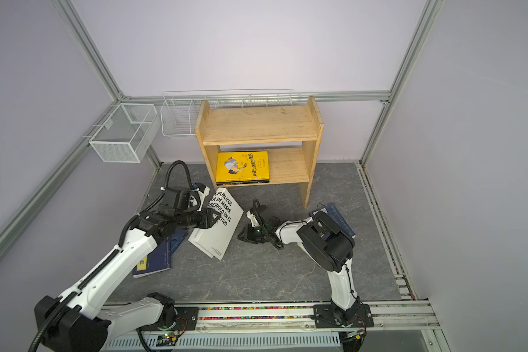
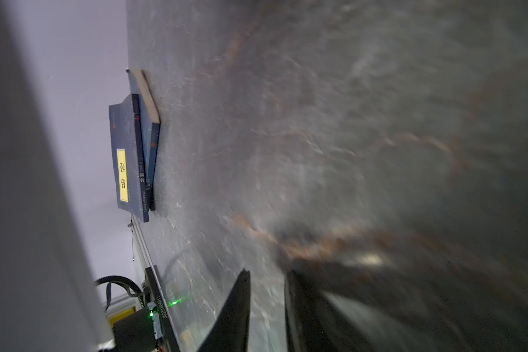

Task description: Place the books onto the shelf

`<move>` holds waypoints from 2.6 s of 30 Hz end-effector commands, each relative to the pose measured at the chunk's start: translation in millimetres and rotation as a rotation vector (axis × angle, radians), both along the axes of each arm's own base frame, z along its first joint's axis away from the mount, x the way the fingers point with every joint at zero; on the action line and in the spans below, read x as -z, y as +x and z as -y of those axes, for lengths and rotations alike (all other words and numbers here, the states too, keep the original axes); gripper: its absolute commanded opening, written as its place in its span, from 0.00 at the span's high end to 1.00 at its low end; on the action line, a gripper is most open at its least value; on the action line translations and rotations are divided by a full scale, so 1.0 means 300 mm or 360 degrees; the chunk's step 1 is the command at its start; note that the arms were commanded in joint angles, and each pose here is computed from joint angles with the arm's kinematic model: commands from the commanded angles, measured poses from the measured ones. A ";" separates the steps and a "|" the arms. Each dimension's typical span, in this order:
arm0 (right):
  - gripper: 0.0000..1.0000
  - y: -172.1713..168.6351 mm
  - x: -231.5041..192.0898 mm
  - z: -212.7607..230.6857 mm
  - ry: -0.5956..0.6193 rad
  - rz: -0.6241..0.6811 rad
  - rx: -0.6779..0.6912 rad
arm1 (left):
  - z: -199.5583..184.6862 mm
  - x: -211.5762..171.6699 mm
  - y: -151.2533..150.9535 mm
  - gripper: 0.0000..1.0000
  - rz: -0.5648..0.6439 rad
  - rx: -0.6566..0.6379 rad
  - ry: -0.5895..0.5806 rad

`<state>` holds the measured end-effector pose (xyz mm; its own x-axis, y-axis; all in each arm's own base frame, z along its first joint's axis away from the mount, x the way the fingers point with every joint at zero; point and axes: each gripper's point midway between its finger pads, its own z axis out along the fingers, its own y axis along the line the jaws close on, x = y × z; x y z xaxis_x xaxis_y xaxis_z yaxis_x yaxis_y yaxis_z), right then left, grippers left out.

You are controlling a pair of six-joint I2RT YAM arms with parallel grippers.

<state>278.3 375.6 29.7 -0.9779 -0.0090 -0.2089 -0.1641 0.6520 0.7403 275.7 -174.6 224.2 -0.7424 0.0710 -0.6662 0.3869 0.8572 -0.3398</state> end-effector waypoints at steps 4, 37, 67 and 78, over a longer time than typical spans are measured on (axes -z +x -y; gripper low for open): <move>0.57 -0.029 -0.182 0.172 -0.0213 0.0172 0.0142 | 0.006 -0.168 -0.196 0.67 0.0071 0.0127 -0.0311; 0.11 -0.181 -1.511 0.289 0.1234 0.1733 0.0254 | 0.114 -1.329 -0.021 0.64 0.1278 0.0119 -0.2307; 0.05 -0.103 -1.704 0.265 0.1810 0.1726 0.0447 | 0.272 -1.236 -0.017 0.63 0.1134 0.0135 -0.2405; 0.35 -0.093 -1.704 0.248 0.1793 0.1683 0.0421 | 0.284 -1.214 -0.002 0.56 0.1126 0.0107 -0.2378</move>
<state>259.9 310.8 520.2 -0.3495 0.7360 -0.5798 -0.8624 -0.0109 0.5060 283.7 -266.2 577.2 -0.3235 -0.8745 -0.3614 0.8143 -0.0627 -0.5771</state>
